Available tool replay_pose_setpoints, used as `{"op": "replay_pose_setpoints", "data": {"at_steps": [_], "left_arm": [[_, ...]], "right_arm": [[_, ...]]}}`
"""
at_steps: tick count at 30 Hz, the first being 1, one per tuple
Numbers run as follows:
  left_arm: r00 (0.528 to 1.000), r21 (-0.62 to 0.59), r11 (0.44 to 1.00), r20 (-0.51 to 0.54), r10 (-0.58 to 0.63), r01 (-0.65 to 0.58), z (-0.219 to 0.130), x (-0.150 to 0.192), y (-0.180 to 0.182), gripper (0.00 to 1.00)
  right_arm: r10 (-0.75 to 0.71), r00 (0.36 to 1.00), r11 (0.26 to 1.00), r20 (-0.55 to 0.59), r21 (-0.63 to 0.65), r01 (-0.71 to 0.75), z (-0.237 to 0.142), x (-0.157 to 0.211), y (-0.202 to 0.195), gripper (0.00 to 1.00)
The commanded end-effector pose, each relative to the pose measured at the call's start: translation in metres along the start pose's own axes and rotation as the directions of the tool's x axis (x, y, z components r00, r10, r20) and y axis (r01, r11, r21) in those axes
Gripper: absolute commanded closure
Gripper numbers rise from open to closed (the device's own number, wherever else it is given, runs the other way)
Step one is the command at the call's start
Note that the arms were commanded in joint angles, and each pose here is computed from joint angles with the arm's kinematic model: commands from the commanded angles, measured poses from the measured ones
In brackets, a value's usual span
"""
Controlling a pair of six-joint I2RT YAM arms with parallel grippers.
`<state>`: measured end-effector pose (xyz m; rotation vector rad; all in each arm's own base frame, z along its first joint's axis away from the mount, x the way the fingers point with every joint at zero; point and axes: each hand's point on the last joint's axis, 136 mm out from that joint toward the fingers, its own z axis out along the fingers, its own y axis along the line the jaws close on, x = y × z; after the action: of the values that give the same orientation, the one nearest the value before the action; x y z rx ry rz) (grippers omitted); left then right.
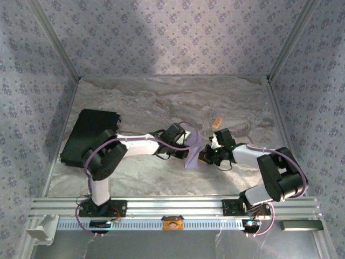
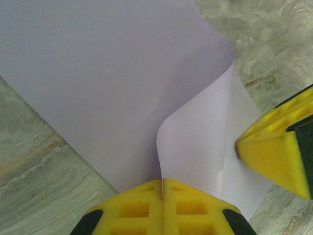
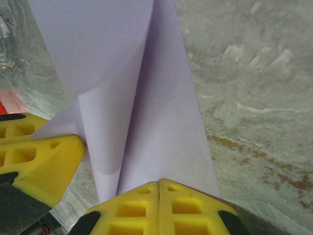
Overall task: Fold a paper plane with a square sheet of paper (pick it up from the middle)
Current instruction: Fold the triangle a second time at the center of the table.
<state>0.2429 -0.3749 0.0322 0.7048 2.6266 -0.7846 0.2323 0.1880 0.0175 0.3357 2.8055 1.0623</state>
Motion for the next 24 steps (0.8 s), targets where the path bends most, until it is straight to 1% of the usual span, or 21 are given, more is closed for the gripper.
{"op": "replay_pose_setpoints", "data": {"at_steps": [1, 11, 24], "left_arm": [[1.000, 0.024, 1.000, -0.002, 0.017, -0.017, 0.000, -0.007, -0.006, 0.98], [1.000, -0.007, 1.000, -0.020, 0.010, -0.010, 0.005, -0.004, 0.003, 0.98], [0.999, -0.012, 1.000, -0.049, 0.000, -0.001, 0.011, 0.005, 0.009, 0.98]], "right_arm": [[0.022, 0.999, 0.998, -0.031, 0.053, -0.020, 0.002, 0.008, -0.016, 0.98], [0.020, 0.999, 0.998, -0.031, 0.052, -0.018, 0.002, 0.008, -0.015, 0.98], [0.020, 0.999, 0.999, -0.030, 0.051, -0.018, 0.002, 0.007, -0.016, 0.98]]}}
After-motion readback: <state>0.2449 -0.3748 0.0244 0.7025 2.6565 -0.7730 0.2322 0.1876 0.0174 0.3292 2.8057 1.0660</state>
